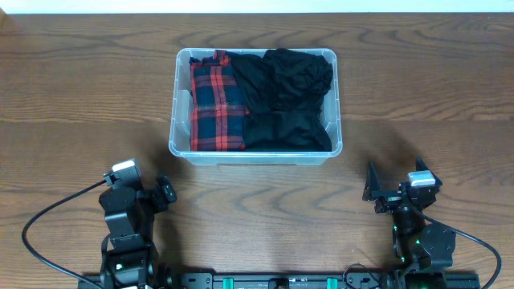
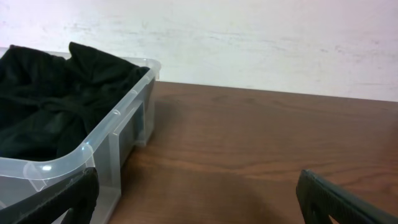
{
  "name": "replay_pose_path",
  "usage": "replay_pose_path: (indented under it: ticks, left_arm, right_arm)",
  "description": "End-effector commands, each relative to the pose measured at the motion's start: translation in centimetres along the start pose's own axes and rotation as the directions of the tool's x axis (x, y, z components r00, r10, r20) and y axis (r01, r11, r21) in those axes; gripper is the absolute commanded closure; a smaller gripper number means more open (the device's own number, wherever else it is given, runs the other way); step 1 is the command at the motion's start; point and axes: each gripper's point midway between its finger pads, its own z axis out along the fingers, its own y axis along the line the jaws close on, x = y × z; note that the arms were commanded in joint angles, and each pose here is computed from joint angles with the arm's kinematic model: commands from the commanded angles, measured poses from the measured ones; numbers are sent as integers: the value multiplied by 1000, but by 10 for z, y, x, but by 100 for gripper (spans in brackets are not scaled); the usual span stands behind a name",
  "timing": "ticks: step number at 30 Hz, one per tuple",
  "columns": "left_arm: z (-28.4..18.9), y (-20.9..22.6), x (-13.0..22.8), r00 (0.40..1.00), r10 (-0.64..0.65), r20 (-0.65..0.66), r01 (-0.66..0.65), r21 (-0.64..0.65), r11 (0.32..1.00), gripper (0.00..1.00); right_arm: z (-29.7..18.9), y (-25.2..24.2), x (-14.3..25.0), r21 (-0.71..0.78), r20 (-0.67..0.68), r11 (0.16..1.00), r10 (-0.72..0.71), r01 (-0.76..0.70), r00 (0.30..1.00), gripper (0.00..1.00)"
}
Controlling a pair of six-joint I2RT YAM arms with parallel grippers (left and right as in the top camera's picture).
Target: Pack container
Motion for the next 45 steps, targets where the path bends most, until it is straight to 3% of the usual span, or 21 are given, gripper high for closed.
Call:
replay_pose_path:
  ticks: [1, 7, 19, 27, 37, 45]
  left_arm:
    - [0, -14, -1, 1000, -10, 25, 8, 84, 996, 2]
    - [1, -26, 0, 997, -14, 70, 3, 156, 988, 2]
    - [-1, -26, 0, 991, -20, 134, -3, 167, 986, 2]
    - [-5, -28, -17, 964, -34, 262, -15, 182, 983, 2]
    - [-6, -29, -13, 958, -36, 285, -20, 190, 982, 2]
    - [-22, -45, -22, 936, -28, 352, -68, 255, 964, 2]
  right_arm:
    - [0, -3, 0, 12, 1, 1000, 11, -11, 1000, 1]
    - [0, -3, 0, 12, 1, 1000, 11, -11, 1000, 1]
    - [0, -3, 0, 12, 1, 1000, 11, -11, 1000, 1]
    - [0, -3, 0, 12, 1, 1000, 11, -11, 1000, 1]
    - [0, -3, 0, 12, 1, 1000, 11, -11, 1000, 1]
    - [0, -3, 0, 12, 1, 1000, 11, -11, 1000, 1]
